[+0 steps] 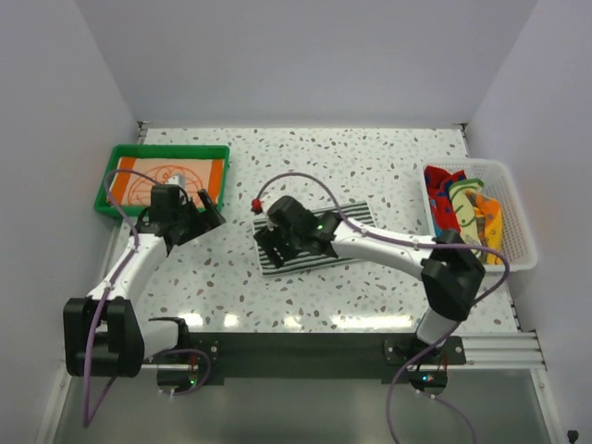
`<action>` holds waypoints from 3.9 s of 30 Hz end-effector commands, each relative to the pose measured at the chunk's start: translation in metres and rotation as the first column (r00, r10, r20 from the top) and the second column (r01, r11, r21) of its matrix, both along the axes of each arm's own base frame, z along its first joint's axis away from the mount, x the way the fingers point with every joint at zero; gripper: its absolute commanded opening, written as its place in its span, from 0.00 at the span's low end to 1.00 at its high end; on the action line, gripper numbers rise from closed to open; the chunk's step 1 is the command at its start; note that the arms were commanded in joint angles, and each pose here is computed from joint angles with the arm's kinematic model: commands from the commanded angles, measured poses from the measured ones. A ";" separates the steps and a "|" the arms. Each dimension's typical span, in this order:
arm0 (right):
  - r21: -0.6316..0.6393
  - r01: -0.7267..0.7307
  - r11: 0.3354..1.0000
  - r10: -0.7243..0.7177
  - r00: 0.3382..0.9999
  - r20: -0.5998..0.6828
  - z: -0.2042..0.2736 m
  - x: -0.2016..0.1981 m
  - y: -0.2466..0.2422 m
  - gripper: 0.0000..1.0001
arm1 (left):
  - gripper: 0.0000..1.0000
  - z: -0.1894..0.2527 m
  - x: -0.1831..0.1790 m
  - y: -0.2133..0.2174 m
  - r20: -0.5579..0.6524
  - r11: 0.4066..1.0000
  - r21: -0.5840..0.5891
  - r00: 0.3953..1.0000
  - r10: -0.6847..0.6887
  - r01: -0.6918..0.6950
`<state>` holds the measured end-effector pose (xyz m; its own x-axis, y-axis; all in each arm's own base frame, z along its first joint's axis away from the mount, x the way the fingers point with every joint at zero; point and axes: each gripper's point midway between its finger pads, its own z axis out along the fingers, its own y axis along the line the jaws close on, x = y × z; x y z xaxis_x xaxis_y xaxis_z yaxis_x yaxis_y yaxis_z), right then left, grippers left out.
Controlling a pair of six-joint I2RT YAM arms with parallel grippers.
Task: Fold and stack the towels
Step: Neatly place the folded towel into the bin
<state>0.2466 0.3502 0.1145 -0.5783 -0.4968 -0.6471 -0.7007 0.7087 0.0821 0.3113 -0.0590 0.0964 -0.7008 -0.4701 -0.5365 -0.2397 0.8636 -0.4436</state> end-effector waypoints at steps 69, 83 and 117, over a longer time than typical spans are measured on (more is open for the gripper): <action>0.164 -0.003 0.986 -0.003 0.999 0.034 -0.012 -0.005 0.056 0.00 | 1.00 -0.009 -0.016 -0.113 0.074 0.845 -0.533 0.997 0.004 0.036; 0.184 -0.006 0.983 0.000 0.999 0.034 -0.010 -0.006 0.058 0.00 | 1.00 -0.041 -0.017 -0.130 -0.021 0.852 -0.524 0.999 -0.031 0.016; 0.156 0.018 0.988 -0.028 0.997 0.067 0.009 0.000 0.011 0.99 | 0.00 -0.005 0.051 -0.099 0.045 0.986 -0.076 0.988 -0.144 0.147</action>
<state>0.2374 0.3821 0.0956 -0.5642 -0.4020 -0.7211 -0.7013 0.6943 0.1616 0.3356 -0.1873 0.0681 -0.7634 -0.5100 -0.3964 -0.1494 0.7364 -0.6598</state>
